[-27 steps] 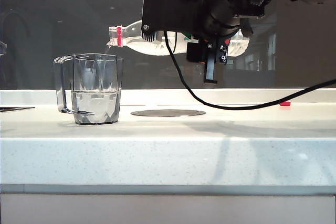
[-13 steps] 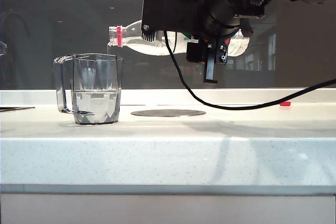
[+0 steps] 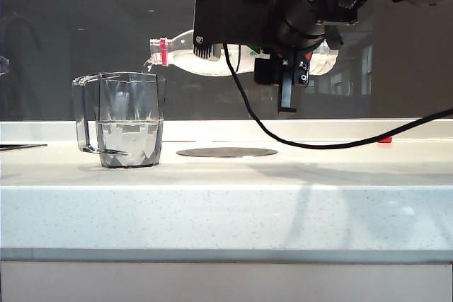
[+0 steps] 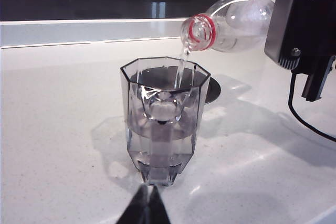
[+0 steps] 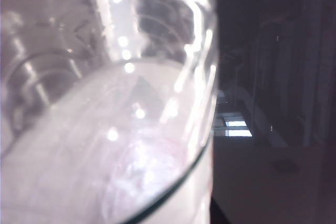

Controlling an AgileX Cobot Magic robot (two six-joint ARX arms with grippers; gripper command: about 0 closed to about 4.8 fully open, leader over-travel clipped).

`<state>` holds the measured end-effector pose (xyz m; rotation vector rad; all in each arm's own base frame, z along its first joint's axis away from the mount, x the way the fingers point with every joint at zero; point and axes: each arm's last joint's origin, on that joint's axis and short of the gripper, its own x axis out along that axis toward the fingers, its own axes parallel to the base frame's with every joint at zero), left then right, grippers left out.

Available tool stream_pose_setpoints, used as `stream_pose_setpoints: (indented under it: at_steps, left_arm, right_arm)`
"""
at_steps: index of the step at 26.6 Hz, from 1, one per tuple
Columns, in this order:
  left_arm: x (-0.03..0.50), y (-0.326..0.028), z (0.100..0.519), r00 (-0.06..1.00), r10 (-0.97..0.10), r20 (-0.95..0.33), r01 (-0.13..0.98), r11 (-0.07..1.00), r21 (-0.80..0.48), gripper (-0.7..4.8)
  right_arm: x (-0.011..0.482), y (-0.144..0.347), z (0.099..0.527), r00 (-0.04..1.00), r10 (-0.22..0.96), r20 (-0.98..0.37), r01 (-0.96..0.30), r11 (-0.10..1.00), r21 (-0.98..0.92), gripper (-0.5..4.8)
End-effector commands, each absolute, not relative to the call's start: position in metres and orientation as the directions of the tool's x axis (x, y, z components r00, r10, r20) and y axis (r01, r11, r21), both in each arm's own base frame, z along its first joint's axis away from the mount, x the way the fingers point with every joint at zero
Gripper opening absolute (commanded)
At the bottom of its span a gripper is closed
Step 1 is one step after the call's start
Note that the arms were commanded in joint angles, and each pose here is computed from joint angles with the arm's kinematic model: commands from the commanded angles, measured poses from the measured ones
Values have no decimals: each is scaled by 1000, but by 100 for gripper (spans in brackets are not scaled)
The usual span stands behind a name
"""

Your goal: Pick up the mineral water bottle on the table and pour water into the mug until it's half full.

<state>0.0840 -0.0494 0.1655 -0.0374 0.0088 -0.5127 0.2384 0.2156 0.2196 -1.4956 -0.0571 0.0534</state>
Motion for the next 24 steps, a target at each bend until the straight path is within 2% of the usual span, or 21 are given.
stream_pose_setpoints:
  at_steps: [1, 19, 24]
  left_arm:
    - [84, -49, 167, 870, -493, 14, 493, 869, -37, -4]
    - [84, -49, 167, 870, -493, 14, 493, 869, -37, -4]
    - [84, -49, 167, 870, -493, 14, 493, 869, -37, -4]
  right_arm:
    - [238, 216, 229, 996, 70, 51, 42, 122, -992, 232]
    - [238, 216, 229, 996, 71, 51, 41, 127, -991, 232]
    - [237, 218, 229, 995, 80, 51, 34, 198, -980, 231]
